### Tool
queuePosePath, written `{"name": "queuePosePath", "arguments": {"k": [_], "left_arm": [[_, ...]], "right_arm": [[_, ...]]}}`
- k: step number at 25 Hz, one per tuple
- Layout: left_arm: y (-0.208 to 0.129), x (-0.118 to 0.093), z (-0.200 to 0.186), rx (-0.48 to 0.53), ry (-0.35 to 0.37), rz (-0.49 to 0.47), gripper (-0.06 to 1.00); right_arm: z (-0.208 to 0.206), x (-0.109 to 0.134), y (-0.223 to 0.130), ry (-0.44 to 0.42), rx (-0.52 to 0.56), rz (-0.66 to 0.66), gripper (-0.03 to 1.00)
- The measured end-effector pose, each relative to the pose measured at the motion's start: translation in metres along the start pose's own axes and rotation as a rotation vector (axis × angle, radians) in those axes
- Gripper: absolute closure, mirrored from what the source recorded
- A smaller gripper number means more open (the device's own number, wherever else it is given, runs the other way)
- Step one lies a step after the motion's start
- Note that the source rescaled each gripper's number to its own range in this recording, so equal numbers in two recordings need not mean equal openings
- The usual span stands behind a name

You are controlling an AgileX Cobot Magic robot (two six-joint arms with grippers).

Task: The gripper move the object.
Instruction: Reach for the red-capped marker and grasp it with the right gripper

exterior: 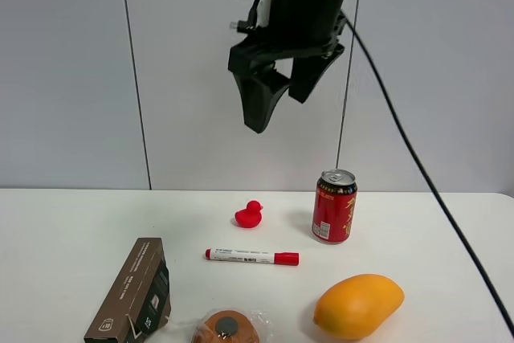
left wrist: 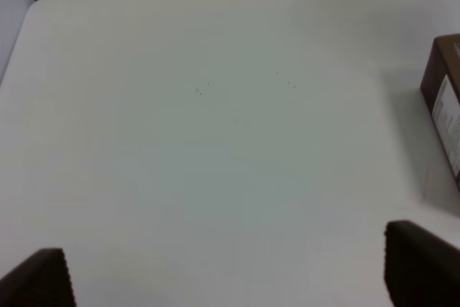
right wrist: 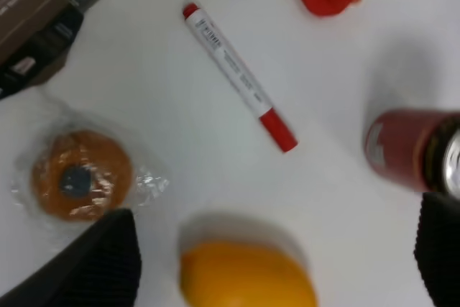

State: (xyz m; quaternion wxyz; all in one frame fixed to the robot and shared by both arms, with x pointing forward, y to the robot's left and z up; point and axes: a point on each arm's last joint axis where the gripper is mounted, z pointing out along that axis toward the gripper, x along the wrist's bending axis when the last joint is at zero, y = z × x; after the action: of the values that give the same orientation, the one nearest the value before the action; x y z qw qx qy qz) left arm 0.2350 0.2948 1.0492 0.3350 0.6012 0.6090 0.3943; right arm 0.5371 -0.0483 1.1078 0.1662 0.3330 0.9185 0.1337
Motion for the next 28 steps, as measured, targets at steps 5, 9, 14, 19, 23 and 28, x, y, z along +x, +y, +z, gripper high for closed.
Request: {"name": "queuePosePath", "arguments": {"k": [5, 9, 14, 19, 23, 28], "left_arm": [[0.0, 0.0, 0.0, 0.0, 0.0, 0.0, -0.06], [0.0, 0.0, 0.0, 0.0, 0.0, 0.0, -0.06], [0.0, 0.0, 0.0, 0.0, 0.0, 0.0, -0.06], [0.0, 0.0, 0.0, 0.0, 0.0, 0.0, -0.06], [0.0, 0.0, 0.0, 0.0, 0.0, 0.0, -0.06], [0.0, 0.0, 0.0, 0.0, 0.0, 0.0, -0.06]], "right_arm": [[0.052, 0.006, 0.009, 0.021, 0.113, -0.216, 0.18], [0.089, 0.009, 0.007, 0.016, 0.199, -0.347, 0.2], [0.119, 0.014, 0.009, 0.021, 0.208, -0.428, 0.2], [0.133, 0.015, 0.011, 0.018, 0.188, -0.424, 0.2], [0.15, 0.014, 0.009, 0.023, 0.202, -0.4, 0.2], [0.175, 0.007, 0.007, 0.038, 0.183, -0.363, 0.2]]}}
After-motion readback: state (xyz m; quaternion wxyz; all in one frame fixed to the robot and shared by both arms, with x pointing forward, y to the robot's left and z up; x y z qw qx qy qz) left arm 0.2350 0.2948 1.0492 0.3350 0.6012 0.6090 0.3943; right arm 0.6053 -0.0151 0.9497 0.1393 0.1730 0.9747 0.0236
